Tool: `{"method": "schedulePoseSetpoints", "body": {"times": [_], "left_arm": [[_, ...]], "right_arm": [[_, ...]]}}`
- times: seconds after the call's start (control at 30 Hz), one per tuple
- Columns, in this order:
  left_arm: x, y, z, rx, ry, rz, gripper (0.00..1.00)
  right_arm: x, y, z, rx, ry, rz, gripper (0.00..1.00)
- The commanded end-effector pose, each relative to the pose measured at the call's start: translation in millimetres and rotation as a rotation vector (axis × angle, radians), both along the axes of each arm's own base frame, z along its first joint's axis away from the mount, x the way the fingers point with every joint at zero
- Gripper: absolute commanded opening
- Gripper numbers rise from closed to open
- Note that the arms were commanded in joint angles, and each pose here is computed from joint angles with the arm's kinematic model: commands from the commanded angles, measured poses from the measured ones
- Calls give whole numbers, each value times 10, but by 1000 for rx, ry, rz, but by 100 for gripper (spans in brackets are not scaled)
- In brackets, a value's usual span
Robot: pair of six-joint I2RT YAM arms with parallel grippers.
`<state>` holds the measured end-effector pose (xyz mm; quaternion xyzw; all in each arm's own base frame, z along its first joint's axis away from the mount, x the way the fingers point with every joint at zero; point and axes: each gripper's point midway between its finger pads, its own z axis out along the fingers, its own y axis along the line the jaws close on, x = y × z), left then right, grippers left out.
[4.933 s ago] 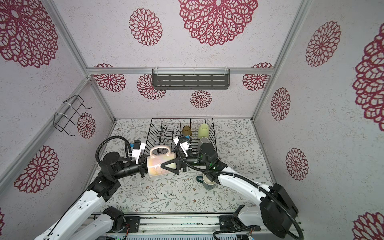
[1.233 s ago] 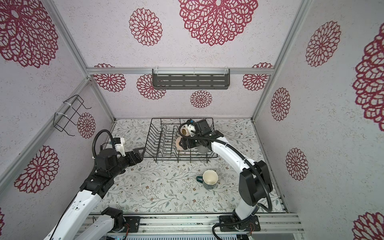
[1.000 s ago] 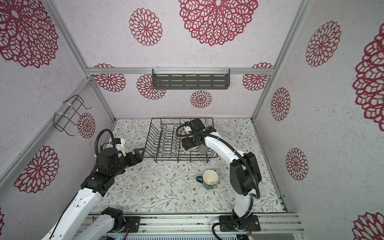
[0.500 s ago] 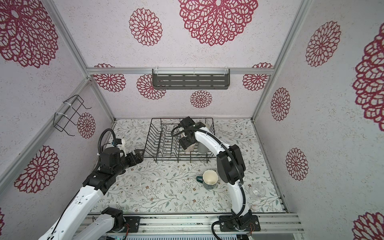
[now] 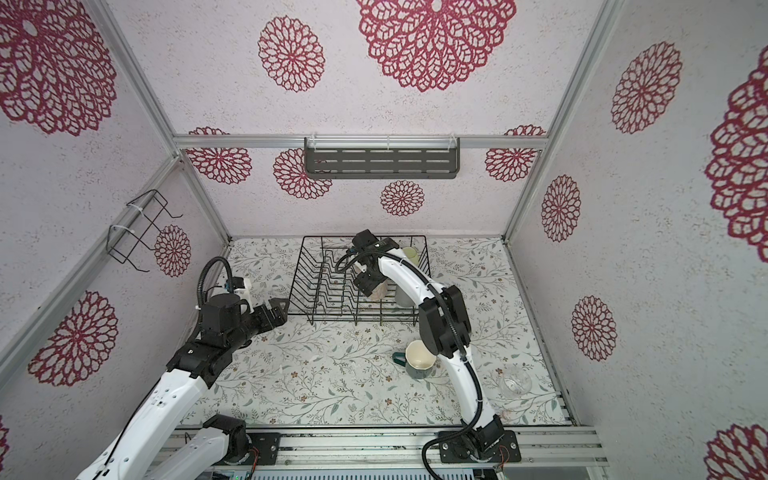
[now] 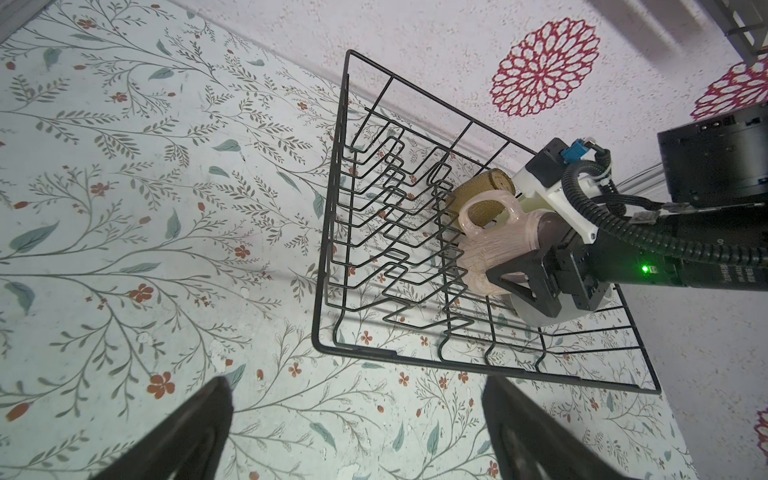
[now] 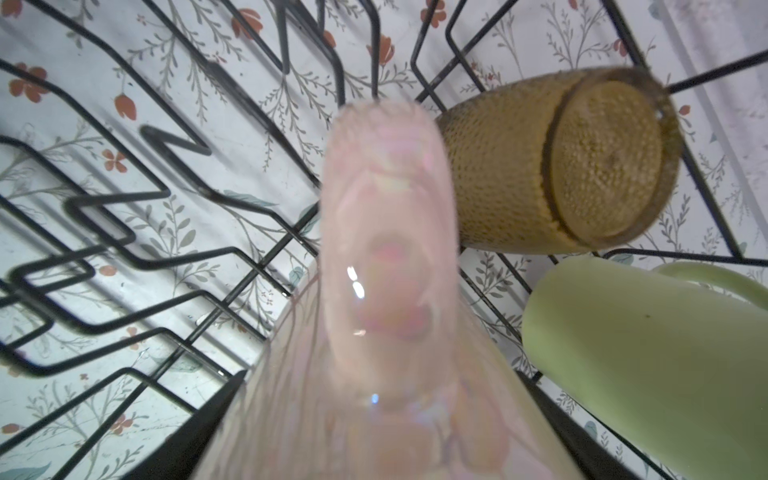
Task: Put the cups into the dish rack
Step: 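Lower the pink mug upright into the rack with the right gripper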
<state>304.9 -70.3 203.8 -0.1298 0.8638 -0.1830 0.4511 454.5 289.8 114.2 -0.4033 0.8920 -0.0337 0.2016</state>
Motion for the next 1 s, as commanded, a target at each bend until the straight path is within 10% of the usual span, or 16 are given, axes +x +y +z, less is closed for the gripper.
{"method": "schedulePoseSetpoints", "body": {"times": [0.0, 0.47, 0.97], "left_arm": [[47, 4, 114, -10, -33, 1, 99], [24, -26, 209, -44, -42, -6, 99], [-141, -3, 402, -78, -88, -1, 98]], "right_arm": [[77, -35, 208, -27, -63, 11, 61], [38, 47, 438, 55, -101, 18, 91], [3, -21, 754, 104, -191, -14, 99]]}}
